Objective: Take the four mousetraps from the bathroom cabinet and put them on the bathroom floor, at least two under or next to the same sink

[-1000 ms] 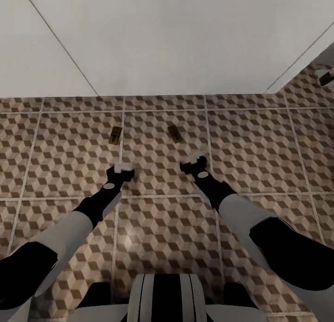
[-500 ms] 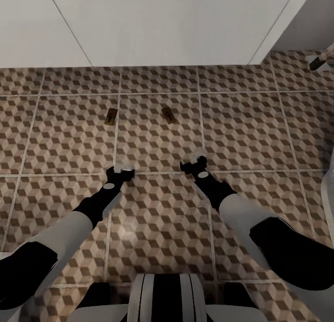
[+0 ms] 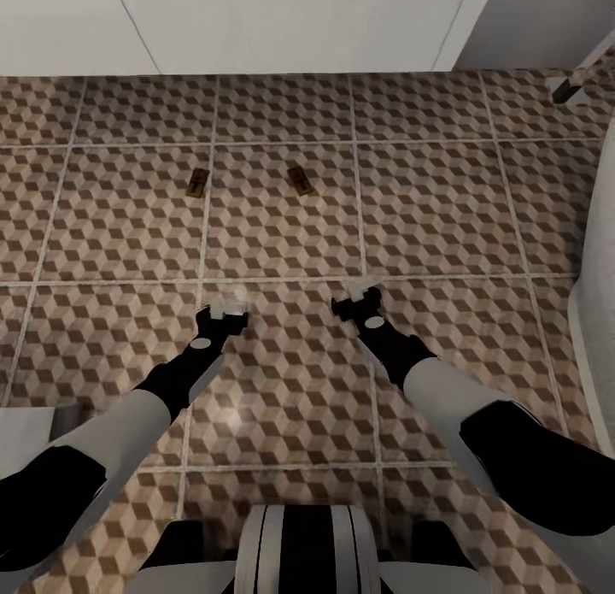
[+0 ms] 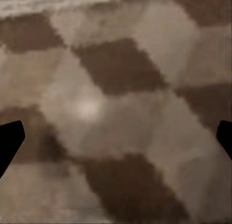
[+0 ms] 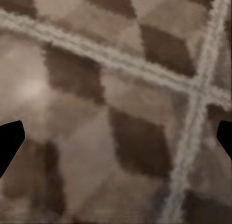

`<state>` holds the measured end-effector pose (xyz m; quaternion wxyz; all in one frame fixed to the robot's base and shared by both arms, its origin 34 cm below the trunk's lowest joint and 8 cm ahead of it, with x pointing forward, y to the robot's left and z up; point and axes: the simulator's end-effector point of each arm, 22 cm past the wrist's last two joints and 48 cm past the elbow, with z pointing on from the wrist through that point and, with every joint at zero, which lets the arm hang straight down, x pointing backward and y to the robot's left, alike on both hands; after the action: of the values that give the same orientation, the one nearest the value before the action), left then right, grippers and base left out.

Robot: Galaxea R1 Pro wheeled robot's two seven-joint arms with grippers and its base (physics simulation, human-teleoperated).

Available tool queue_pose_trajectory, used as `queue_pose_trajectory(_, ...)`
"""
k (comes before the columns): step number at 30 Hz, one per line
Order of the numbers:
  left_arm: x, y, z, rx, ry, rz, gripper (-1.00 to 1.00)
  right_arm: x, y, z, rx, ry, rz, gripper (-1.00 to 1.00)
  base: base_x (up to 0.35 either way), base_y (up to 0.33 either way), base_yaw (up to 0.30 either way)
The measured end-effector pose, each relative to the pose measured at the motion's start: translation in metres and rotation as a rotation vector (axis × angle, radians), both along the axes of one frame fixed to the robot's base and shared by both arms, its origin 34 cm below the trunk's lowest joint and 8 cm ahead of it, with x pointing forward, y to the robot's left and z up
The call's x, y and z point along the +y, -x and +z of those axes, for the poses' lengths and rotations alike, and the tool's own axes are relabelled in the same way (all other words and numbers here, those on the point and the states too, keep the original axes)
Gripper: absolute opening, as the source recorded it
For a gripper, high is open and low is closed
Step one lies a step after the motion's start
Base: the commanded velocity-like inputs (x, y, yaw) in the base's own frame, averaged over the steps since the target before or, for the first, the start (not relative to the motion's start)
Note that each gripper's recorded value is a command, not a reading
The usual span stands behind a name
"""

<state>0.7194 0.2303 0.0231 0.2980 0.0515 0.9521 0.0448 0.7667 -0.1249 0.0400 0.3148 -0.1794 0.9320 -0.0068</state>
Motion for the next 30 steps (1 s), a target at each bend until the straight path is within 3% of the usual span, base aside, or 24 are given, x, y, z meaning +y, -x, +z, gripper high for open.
queue_pose_trajectory(21,-0.0012,-0.0022,0.0016,-0.005,0.003,0.0,1.0,0.0032,-0.0043,0.0038,-0.025,-0.013,0.0,1.0,-0.334,-0.084,0.0)
queue_pose_trajectory(30,-0.0029,-0.002,0.0018,-0.002,0.005,-0.001,1.0,0.0024,-0.0046,0.0041,-0.026,-0.013,0.0,1.0,-0.109,-0.013,0.0)
